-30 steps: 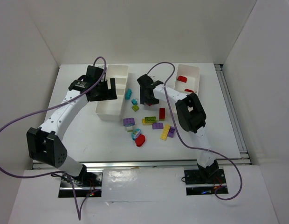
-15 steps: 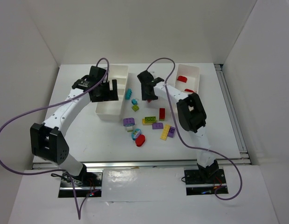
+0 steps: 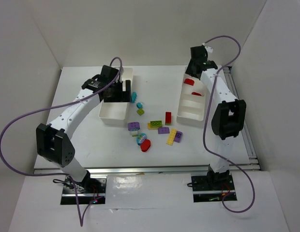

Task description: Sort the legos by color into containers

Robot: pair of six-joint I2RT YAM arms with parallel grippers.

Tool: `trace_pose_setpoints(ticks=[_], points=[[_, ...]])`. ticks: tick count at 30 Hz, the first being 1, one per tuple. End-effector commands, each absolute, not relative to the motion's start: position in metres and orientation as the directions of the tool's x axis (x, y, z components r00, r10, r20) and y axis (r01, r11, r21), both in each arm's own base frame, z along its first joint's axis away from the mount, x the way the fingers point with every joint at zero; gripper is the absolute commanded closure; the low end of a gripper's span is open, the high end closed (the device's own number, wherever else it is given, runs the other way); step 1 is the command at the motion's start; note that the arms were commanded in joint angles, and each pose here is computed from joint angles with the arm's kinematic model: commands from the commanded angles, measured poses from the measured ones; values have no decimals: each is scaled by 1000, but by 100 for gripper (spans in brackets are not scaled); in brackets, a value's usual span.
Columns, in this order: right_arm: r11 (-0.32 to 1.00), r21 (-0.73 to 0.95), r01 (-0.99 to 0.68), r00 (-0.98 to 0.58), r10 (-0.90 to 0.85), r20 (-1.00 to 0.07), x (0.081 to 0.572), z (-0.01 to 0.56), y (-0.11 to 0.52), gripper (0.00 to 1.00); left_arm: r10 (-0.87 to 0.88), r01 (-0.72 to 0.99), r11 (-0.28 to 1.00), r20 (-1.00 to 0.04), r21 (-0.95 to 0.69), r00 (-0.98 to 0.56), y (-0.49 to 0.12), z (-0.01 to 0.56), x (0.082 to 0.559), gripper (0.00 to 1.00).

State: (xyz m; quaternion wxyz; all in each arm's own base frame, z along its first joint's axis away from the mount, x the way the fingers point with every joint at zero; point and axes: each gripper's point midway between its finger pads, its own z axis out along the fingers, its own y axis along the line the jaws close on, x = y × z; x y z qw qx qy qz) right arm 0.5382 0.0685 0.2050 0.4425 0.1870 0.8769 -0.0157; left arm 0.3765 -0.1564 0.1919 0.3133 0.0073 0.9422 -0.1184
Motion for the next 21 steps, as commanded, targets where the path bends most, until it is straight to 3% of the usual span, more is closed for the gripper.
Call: trace_pose_setpoints(ticks=[1,4,5,6,7,9,13,18,21], points=[[922,133,365,-558,331,-761,548,179,62,63,-60,135,956,-625,-260,-778,-169,212,386,4],[900,122,418,-546,356,-758,564,167,48,61,-72,147,947,-636,-286,-768,-175,223,388,4],[895,124,428,-540,363,-760,568,166,42,56,-72,147,947,-636,-286,-768,-175,223,390,4],[892,112,437,-541,360,-760,568,164,40,47,-72,147,947,-636,-286,-768,-175,223,390,4],[892,120,436,-529,362,-767,573,169,40,25,-74,140,950,-639,-277,-766,-173,223,391,4],[880,106,462,-529,370,-763,572,168,32,13,-75,135,953,-642,-272,-763,-171,225,389,4],[882,121,455,-504,367,-782,563,186,35,13,-74,125,961,-667,-245,-741,-164,236,389,4],[920,99,380,-524,303,-796,519,207,52,27,-75,111,970,-696,-218,-714,-157,252,393,4],[969,100,227,-569,216,-793,483,205,93,32,-69,90,979,-707,-185,-704,-150,254,396,4]])
